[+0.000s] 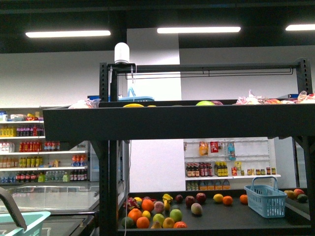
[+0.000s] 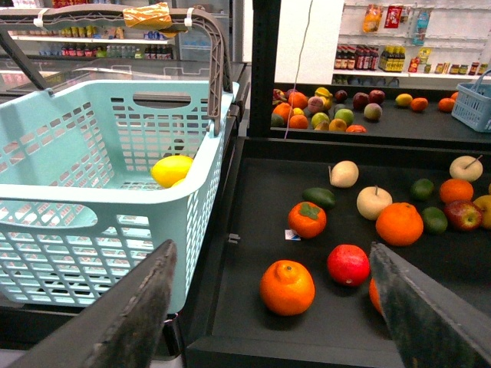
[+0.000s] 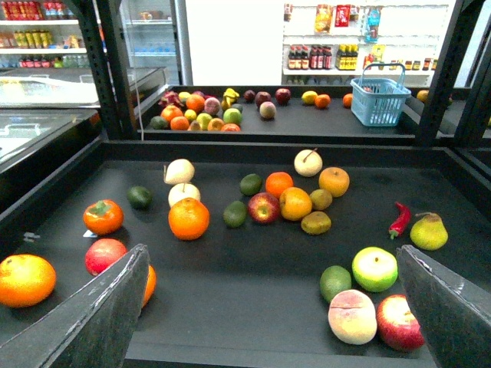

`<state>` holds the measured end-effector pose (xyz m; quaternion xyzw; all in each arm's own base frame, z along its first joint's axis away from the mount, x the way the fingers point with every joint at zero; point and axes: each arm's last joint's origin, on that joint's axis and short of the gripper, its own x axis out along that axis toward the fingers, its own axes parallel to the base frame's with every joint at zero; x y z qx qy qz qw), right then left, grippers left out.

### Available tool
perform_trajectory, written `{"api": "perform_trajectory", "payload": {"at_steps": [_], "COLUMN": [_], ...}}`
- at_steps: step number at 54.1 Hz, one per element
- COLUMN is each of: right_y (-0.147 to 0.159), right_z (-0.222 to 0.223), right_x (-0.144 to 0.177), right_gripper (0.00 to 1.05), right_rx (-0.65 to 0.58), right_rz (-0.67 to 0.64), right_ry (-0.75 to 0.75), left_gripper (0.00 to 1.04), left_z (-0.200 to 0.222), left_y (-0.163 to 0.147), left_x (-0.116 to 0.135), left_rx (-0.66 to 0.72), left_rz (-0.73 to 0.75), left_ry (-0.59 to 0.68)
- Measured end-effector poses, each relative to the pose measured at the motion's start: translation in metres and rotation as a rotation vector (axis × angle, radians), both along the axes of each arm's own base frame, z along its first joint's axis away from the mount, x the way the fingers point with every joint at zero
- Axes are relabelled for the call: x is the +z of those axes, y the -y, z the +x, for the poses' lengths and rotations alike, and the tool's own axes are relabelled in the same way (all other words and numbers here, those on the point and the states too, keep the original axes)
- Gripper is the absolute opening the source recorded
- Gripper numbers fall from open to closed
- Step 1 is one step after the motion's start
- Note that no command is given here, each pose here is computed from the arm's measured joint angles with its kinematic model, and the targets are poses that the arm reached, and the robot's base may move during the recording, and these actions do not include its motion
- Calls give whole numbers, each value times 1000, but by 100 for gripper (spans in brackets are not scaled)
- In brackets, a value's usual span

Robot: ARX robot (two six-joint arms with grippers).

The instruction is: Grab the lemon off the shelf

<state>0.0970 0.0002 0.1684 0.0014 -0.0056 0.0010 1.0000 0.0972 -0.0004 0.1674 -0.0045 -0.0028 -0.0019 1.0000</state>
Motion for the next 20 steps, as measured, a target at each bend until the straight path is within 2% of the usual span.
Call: {"api": "perform_trajectory", "payload": {"at_steps": [6, 20], "right_y": [0, 0], "right_z": [0, 0], "right_x": [0, 0], "right_gripper": [97, 97], "right_rx": [0, 0], "right_rz": [0, 0], "right_ry": [0, 0], "left_gripper": [99, 97], "left_z": [0, 0], "left_y": [0, 0], "left_x": [0, 0], "left_rx": [0, 0], "left_rz": [2, 2], "left_ry": [0, 0]}}
